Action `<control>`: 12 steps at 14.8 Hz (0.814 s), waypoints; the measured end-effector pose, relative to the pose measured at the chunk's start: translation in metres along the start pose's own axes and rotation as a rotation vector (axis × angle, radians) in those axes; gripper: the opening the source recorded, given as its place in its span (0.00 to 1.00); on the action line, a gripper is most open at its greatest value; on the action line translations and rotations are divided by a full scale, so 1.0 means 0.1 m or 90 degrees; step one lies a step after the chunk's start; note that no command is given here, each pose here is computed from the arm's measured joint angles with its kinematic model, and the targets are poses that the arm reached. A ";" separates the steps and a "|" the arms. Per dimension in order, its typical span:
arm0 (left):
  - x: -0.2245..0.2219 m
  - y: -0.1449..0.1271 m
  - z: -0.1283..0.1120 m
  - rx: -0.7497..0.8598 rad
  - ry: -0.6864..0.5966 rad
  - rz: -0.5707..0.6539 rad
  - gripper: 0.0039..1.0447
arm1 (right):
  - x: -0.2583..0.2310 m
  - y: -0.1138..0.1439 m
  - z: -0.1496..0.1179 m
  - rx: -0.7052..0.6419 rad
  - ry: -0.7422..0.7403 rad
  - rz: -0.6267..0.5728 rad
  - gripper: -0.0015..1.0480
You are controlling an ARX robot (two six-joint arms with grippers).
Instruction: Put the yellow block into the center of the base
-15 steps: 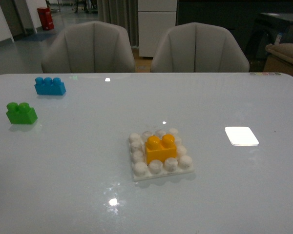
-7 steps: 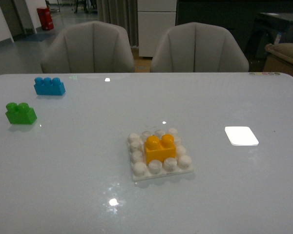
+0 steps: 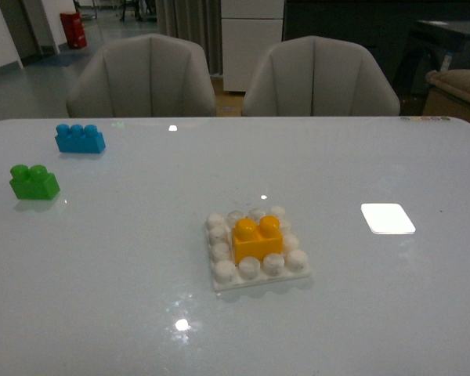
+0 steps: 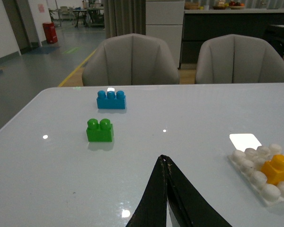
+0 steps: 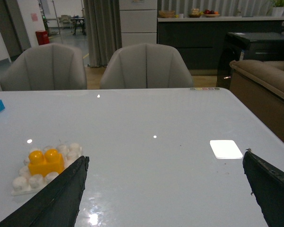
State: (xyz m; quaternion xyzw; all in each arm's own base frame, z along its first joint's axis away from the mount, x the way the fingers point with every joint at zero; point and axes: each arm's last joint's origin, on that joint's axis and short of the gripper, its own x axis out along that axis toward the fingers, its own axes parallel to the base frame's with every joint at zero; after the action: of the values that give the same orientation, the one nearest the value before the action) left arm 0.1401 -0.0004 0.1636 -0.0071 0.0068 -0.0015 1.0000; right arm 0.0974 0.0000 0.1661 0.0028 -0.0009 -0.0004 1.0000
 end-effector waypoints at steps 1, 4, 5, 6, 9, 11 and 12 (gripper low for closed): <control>-0.04 0.00 0.02 0.000 -0.006 0.001 0.01 | 0.00 0.00 0.00 0.000 0.000 0.000 0.94; -0.14 0.00 0.05 0.000 -0.013 0.001 0.01 | 0.00 0.00 0.00 0.000 0.000 0.000 0.94; -0.16 0.00 0.06 0.000 -0.014 0.001 0.01 | 0.00 0.00 0.00 0.000 0.000 0.000 0.94; -0.19 0.00 0.06 0.000 -0.016 0.001 0.01 | 0.00 0.00 0.00 0.000 0.000 0.000 0.94; -0.24 0.00 0.06 0.000 -0.016 0.000 0.01 | 0.00 0.00 0.00 0.000 0.000 0.000 0.94; -0.26 0.00 0.06 0.000 -0.016 0.000 0.01 | 0.00 0.00 0.00 0.000 0.000 0.000 0.94; -0.28 0.00 0.06 0.000 -0.016 0.001 0.01 | 0.00 0.00 0.00 0.000 0.000 0.000 0.94</control>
State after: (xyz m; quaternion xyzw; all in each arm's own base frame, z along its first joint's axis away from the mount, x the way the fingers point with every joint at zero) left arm 0.1124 -0.0002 0.1701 -0.0072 -0.0056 -0.0010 1.0000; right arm 0.0974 0.0000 0.1661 0.0030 -0.0007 -0.0004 1.0000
